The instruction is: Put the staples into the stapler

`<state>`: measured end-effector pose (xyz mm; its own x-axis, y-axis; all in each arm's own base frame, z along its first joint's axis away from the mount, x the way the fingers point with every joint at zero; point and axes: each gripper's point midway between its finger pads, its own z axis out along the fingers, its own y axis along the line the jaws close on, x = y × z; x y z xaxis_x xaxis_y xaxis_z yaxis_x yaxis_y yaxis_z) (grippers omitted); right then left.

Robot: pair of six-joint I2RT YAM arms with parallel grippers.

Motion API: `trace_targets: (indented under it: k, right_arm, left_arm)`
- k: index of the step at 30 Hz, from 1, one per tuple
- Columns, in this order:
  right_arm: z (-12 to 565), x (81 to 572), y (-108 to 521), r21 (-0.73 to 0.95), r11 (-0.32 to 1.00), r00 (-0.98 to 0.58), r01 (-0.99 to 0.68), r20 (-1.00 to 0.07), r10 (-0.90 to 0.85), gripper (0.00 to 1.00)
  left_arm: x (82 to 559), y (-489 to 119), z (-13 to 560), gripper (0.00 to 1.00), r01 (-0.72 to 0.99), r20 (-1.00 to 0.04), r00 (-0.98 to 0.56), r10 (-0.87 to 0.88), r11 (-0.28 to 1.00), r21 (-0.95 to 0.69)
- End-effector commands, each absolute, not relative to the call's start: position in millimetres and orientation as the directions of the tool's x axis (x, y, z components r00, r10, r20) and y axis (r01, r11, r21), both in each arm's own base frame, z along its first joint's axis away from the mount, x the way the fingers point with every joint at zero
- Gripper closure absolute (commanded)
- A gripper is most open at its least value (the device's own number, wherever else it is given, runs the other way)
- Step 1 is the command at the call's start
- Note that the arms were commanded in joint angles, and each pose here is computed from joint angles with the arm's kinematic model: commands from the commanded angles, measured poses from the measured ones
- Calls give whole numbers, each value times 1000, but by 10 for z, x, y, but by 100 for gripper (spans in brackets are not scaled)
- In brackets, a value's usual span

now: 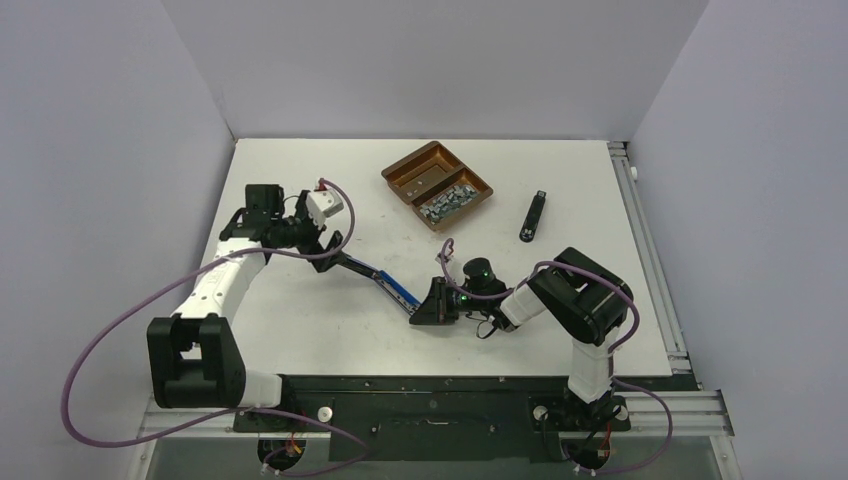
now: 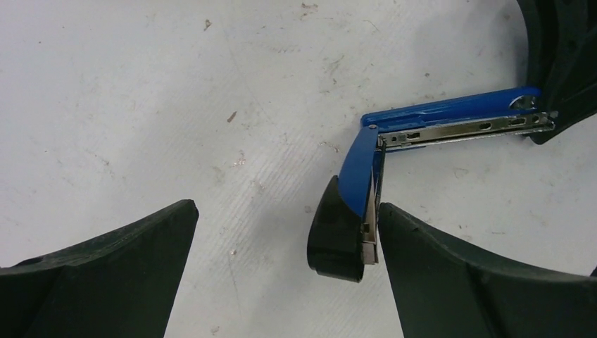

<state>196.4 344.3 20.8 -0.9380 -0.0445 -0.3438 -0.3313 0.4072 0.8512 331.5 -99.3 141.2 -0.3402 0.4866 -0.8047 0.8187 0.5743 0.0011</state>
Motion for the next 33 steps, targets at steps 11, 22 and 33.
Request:
trace_targets:
  k: [11, 22, 33]
  right_arm:
    - [259, 1876, 3420, 868, 366, -938, -335, -342, -48, 92]
    - [382, 1819, 3460, 906, 278, -947, -318, -316, -50, 92]
    - [295, 1811, 3443, 899, 311, -950, -310, -308, -57, 84]
  left_arm:
    - [3711, -822, 1358, 0, 786, -773, -215, 596, 576, 226]
    - [4039, -667, 1078, 0, 727, -725, -196, 661, 593, 345]
    - [4184, -571, 829, 4, 701, -696, -262, 668, 628, 338]
